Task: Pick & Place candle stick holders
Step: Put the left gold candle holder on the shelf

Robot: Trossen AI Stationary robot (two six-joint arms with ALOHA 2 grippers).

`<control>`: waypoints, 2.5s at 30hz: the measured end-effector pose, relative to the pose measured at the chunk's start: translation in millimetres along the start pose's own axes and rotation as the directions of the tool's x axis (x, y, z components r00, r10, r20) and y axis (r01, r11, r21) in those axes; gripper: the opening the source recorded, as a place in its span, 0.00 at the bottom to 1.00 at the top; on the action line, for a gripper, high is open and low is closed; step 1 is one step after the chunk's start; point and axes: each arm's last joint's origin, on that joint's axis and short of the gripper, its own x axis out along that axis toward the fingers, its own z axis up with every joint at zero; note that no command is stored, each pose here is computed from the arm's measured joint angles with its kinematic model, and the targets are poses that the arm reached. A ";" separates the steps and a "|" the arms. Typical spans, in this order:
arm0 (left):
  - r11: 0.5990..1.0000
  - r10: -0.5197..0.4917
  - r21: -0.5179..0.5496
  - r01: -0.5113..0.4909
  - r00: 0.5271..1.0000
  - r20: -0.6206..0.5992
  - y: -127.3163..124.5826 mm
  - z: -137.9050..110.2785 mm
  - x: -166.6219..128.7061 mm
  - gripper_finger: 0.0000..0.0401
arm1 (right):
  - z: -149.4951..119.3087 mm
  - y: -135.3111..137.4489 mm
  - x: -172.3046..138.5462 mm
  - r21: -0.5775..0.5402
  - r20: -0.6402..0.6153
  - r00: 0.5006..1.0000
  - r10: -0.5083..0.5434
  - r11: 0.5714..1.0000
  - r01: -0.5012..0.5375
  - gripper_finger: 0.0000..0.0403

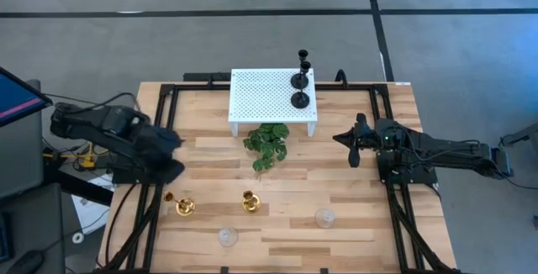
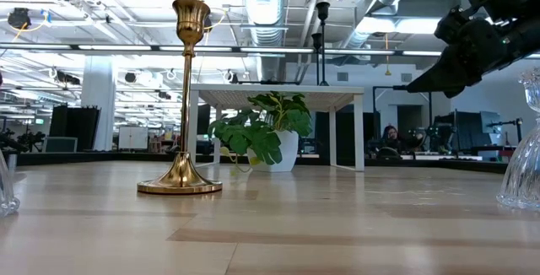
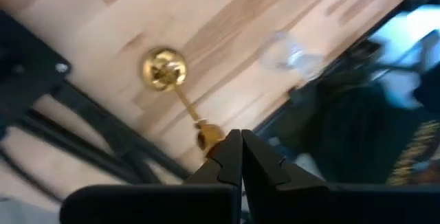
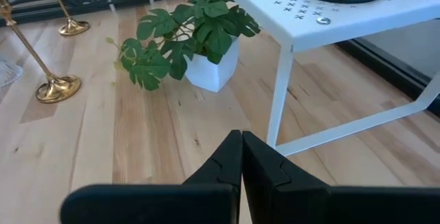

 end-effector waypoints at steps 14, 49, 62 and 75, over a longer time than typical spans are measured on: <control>0.994 0.107 0.013 -0.106 0.991 -0.081 1.5 -0.8 2.7 0.01 | 0.6 0.0 0.0 0.001 0.006 1.000 0.000 1.000 0.000 0.00; 0.987 0.157 0.000 -0.158 0.977 -0.146 9.5 3.9 32.5 0.43 | -6.9 1.6 -0.3 0.133 -0.070 0.997 0.014 0.991 -0.004 0.00; 0.985 0.062 0.170 -0.033 0.983 -0.171 -3.5 3.6 37.2 0.42 | -6.9 1.6 -0.3 0.133 -0.070 0.997 0.014 0.991 -0.004 0.00; 0.975 0.116 0.213 -0.070 0.970 -0.211 -0.1 -2.9 44.5 0.40 | -6.6 1.6 -0.2 0.139 -0.067 0.998 0.014 0.990 -0.004 0.00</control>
